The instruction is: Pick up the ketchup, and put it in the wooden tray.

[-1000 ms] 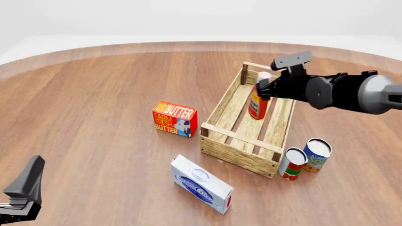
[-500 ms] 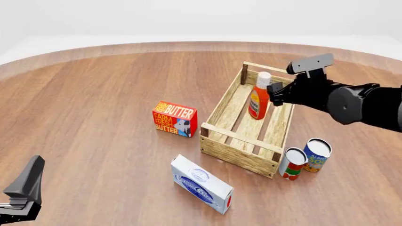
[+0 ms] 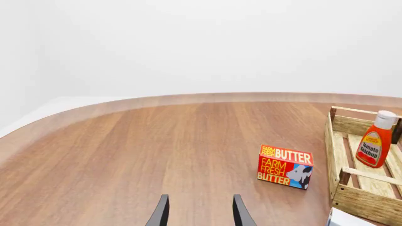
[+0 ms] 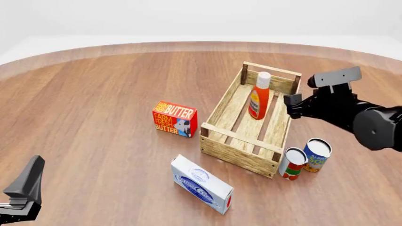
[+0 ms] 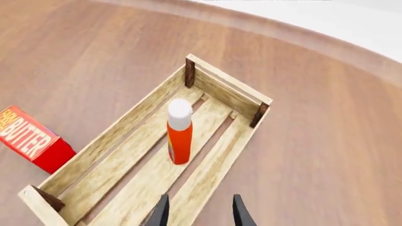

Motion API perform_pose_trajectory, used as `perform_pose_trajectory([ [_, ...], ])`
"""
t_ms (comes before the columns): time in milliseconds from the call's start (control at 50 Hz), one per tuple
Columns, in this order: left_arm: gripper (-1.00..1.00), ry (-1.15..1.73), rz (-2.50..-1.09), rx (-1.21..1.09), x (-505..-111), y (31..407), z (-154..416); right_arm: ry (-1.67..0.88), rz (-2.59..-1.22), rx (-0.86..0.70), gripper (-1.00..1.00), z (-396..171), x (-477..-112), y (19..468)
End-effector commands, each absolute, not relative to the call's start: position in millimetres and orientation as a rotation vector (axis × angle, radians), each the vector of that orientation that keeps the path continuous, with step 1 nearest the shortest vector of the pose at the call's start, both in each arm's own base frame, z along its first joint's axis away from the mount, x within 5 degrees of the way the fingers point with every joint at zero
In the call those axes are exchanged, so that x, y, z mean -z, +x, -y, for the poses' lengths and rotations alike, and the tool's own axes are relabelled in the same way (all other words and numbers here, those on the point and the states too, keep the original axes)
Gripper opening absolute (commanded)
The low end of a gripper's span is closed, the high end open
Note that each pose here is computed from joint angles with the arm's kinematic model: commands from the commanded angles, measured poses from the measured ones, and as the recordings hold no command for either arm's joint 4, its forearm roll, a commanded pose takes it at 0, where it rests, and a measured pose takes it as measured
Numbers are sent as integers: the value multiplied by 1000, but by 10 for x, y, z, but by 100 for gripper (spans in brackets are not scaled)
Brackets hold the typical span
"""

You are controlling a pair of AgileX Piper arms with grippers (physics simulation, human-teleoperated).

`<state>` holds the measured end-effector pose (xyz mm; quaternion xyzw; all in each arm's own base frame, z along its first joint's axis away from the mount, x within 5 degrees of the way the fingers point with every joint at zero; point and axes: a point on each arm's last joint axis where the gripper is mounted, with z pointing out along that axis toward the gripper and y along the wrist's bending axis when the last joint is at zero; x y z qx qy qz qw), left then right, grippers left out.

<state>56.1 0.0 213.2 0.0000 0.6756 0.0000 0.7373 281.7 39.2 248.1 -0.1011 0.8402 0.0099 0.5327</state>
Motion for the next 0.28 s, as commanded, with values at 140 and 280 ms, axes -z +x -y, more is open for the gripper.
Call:
perform_pose_trajectory([
  [140,100,0,-1484,0,-2132,561,0,-197,-1967,2,100,-236,-2495,2384],
  [280,100,0,-1484,0,-2132,561,0,-178,-1959,13,100,-175,-2458,2173],
])
